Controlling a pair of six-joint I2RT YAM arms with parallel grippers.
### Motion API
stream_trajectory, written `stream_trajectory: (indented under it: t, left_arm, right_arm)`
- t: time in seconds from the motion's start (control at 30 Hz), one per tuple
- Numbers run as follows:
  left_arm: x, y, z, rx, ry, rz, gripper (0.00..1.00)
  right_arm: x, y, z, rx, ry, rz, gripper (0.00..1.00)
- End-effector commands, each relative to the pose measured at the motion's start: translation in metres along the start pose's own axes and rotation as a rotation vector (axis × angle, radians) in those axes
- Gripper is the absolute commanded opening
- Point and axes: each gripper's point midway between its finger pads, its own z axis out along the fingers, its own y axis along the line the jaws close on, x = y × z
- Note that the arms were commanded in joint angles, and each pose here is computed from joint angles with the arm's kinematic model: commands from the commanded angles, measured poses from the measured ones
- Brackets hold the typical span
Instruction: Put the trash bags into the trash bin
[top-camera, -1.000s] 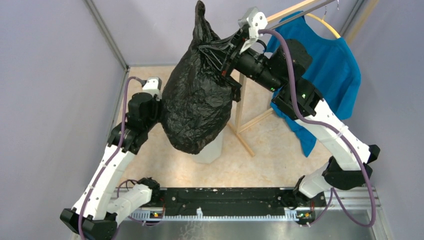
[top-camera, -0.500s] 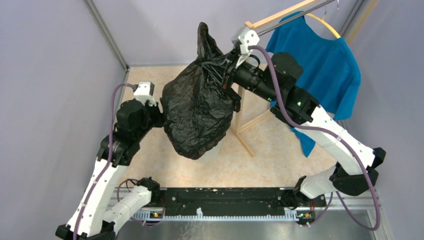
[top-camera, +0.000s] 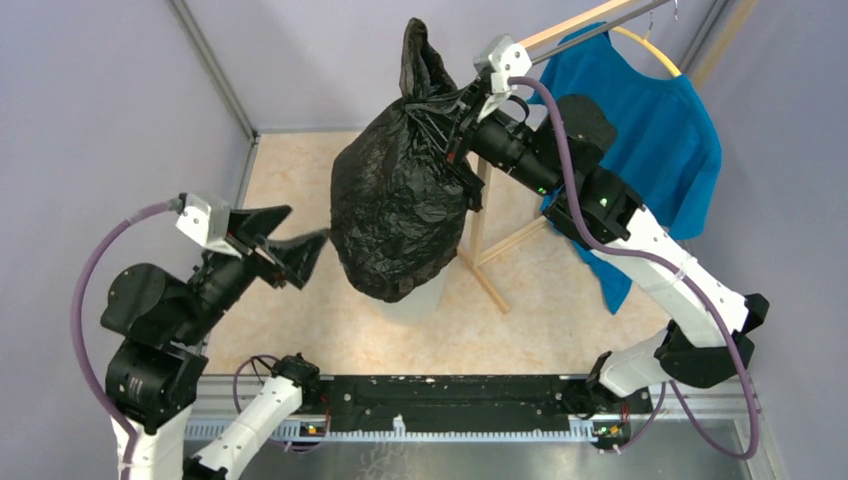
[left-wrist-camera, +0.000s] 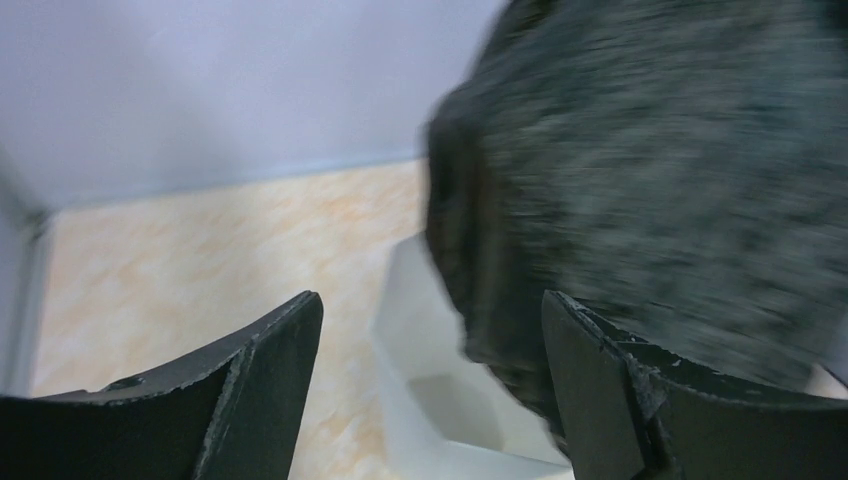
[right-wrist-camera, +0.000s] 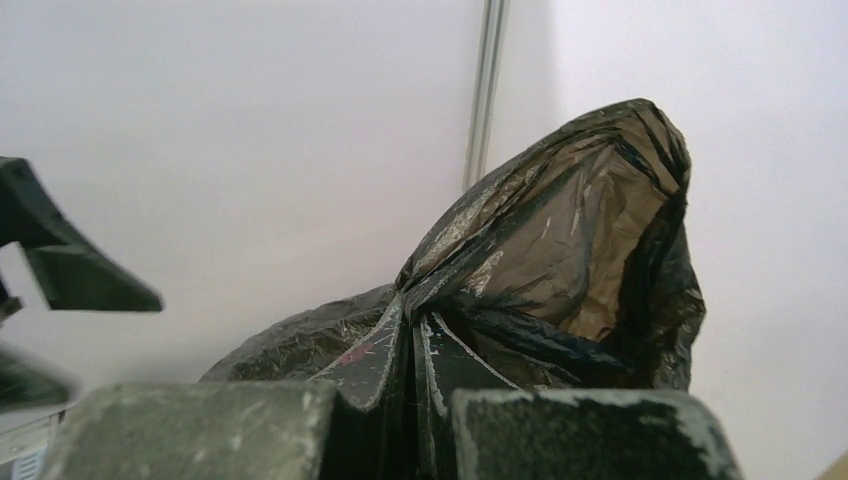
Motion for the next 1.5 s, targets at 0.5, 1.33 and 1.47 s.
stream_trajectory:
  t: [0.5,1.33,1.47]
  left_arm:
    - [0.113,-0.045,0.082,0.381,0.324,-0.217,0.80]
    - [-0.005,0.036,0.037,-0.218,-0.136,-0.356,0.93]
    - [-0.002,0.047,0.086,-0.274,-0.019,-0.347,0.95]
  right_arm:
    - [-0.006,0.021,0.013,-0.091,-0.039,0.114,0.00]
    - [0.037,0.109,-0.063,-0.630,0.157,0.101,0.00]
    - [0.038,0.115,-0.070,-0.666,0.166,0.119,0.00]
